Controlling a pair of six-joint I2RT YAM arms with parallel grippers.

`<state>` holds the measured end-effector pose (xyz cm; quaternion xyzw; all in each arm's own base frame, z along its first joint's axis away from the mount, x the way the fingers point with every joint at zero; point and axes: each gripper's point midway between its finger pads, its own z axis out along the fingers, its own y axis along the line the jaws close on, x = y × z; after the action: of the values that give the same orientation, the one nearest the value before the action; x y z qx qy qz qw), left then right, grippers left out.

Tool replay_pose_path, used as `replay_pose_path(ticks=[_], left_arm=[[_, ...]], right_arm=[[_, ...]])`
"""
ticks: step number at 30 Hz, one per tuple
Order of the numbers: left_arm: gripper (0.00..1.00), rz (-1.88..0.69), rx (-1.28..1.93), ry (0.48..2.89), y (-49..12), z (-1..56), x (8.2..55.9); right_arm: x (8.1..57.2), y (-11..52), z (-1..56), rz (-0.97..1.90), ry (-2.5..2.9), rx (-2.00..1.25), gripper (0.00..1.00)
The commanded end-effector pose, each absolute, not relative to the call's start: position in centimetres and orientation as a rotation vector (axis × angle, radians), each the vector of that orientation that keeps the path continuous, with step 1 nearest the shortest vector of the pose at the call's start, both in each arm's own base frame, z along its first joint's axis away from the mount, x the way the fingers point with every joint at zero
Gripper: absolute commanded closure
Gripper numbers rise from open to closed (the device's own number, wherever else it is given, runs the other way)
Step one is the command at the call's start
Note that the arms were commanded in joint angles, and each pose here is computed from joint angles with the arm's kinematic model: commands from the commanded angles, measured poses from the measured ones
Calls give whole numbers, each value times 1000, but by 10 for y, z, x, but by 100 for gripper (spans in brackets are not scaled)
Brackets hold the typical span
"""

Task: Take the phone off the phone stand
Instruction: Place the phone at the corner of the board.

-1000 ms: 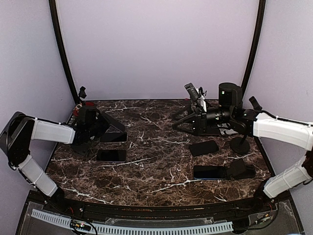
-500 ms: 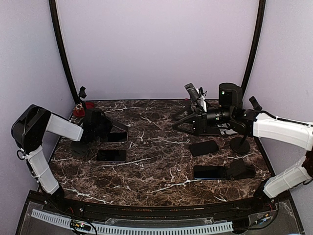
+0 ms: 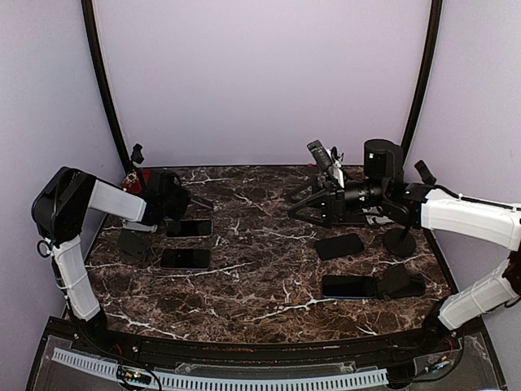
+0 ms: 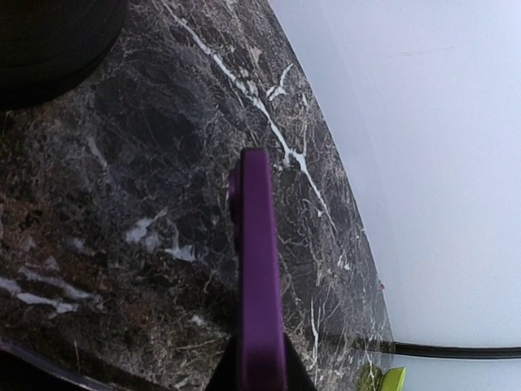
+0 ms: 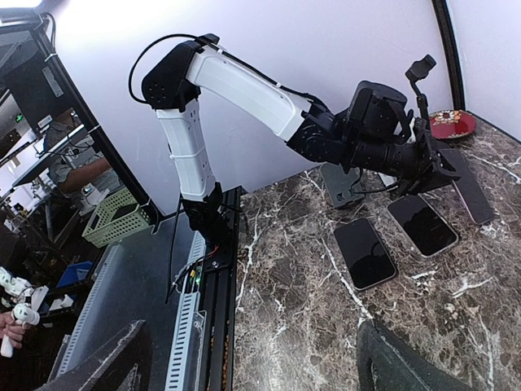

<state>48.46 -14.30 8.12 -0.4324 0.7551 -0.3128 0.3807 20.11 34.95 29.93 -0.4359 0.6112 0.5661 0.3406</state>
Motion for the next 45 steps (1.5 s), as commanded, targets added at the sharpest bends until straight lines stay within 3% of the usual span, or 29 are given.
replay_pose_path(ticks=[1, 9, 21, 45], left_arm=[[83, -781, -1118, 1908, -138, 93, 497], [75, -768, -1164, 1939, -136, 75, 498], [41, -723, -1190, 1951, -132, 76, 501], [37, -635, -1168, 1875, -115, 120, 457]], right_arm=[[201, 347, 305, 1470, 1550, -1140, 13], [202, 349, 305, 1474, 1553, -1144, 13], [201, 348, 303, 1470, 1557, -1144, 12], [203, 347, 308, 1457, 1553, -1120, 8]])
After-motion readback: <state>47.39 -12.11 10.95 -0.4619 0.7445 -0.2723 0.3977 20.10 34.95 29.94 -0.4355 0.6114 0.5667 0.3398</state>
